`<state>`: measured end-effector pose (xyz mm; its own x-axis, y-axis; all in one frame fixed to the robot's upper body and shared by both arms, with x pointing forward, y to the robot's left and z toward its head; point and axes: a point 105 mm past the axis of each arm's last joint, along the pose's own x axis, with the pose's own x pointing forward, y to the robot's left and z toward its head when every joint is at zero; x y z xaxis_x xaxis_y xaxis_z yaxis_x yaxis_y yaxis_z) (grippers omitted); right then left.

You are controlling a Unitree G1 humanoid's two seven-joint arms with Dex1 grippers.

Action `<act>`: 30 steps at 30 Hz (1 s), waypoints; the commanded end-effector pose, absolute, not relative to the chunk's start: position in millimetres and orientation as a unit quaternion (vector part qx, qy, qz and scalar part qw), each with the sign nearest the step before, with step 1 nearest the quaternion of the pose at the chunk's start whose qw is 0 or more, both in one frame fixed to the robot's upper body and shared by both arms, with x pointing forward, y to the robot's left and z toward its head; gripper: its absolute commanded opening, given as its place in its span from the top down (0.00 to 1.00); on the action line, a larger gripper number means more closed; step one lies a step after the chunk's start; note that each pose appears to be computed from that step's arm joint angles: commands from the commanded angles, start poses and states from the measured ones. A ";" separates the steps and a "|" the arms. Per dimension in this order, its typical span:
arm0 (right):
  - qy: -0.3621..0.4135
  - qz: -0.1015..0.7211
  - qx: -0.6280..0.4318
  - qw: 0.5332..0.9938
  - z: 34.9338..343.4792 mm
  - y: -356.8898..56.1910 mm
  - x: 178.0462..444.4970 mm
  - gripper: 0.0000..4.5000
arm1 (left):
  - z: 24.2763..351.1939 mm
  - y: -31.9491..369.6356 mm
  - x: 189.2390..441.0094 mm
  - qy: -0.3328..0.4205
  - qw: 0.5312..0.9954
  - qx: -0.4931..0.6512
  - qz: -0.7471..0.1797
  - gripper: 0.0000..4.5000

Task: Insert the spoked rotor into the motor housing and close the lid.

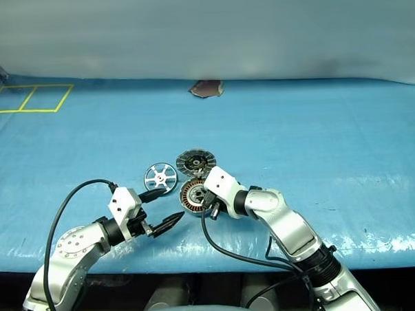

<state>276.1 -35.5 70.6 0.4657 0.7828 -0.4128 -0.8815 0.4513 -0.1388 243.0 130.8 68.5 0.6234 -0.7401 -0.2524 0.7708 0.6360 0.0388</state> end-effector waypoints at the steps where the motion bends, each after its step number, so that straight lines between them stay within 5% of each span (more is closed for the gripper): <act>1: 0.125 0.503 -0.167 0.839 81.8 -32.6 275.3 0.83 | 72.2 131.3 244.4 0.096 0.899 0.079 -0.420 0.00; 2: 0.128 0.505 -0.166 0.837 80.8 -32.8 274.4 0.83 | 72.3 131.5 244.5 0.096 0.899 0.079 -0.420 0.00; 8: 0.113 0.498 -0.169 0.843 85.2 -32.0 276.8 0.40 | 72.3 132.2 245.3 0.096 0.900 0.081 -0.418 0.00; 18: 0.084 0.499 -0.143 0.851 102.4 -26.9 278.6 0.40 | 70.8 132.0 246.1 0.098 0.899 0.085 -0.418 0.00; 26: 0.097 0.488 -0.138 0.857 92.5 -27.5 284.5 0.85 | 68.8 132.3 246.8 0.099 0.899 0.091 -0.416 0.00; 30: 0.099 0.488 -0.137 0.856 91.3 -26.7 284.6 0.85 | 67.9 133.2 246.9 0.101 0.900 0.094 -0.414 0.00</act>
